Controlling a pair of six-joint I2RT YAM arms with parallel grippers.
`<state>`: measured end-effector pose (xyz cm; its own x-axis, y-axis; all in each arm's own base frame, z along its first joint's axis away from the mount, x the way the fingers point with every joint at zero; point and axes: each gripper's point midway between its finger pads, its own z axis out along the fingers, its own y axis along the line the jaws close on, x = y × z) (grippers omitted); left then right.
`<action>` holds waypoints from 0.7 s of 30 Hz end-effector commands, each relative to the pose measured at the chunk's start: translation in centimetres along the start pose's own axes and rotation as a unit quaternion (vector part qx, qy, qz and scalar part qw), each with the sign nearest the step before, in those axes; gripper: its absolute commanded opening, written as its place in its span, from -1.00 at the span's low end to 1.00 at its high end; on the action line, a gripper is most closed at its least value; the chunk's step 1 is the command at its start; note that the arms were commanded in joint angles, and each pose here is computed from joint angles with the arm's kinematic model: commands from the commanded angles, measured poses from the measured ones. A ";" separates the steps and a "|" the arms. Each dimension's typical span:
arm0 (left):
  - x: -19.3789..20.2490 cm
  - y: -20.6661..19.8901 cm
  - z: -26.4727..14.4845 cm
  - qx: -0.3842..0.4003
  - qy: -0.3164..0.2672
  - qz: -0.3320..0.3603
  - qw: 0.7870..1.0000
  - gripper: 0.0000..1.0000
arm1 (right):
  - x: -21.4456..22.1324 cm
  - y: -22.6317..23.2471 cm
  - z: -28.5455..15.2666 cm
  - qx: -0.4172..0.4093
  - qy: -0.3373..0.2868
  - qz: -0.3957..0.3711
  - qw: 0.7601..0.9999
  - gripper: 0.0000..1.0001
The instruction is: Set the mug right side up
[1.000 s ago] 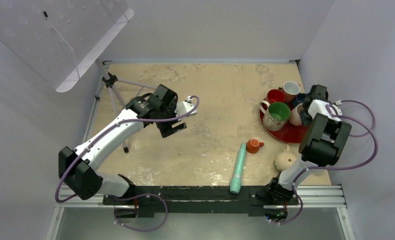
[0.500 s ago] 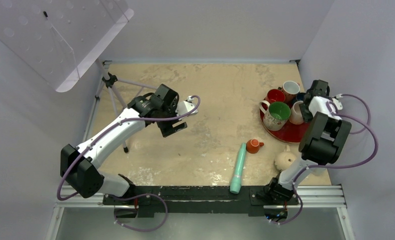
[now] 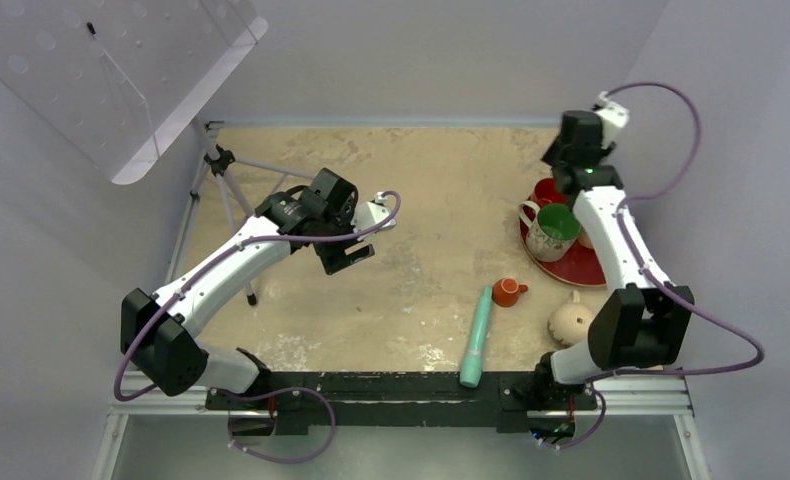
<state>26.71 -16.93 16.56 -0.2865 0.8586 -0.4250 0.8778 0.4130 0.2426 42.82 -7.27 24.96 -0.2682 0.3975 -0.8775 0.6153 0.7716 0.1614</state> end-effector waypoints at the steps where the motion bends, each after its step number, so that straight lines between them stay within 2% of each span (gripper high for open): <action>1: -0.9 0.6 -0.4 -0.009 -0.016 -0.012 1.000 0.66 | 6.9 4.2 -2.8 -0.050 0.037 -0.155 0.986 0.04; 4: -0.8 0.7 -0.5 -0.013 -0.016 -0.012 1.000 0.66 | 11.4 5.3 -3.2 -0.074 0.066 -0.210 0.973 -0.36; 5: -0.8 0.7 -0.6 -0.014 -0.016 -0.012 1.000 0.66 | 12.6 5.4 -3.1 -0.079 0.074 -0.227 0.968 -0.39; 12: -0.8 0.7 -0.7 -0.015 -0.017 -0.013 1.000 0.66 | 18.7 3.8 -1.1 -0.049 0.128 -0.316 0.939 -0.33; 21: -0.6 0.6 -0.8 -0.012 -0.015 -0.011 1.000 0.66 | 21.4 0.8 1.9 0.049 0.134 -0.362 0.921 -0.31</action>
<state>26.72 -16.90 16.56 -0.2870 0.8590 -0.4240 0.8774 0.4134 0.2435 38.55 2.76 5.19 -0.8068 -0.0573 -0.5880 0.2092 0.9031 -0.3750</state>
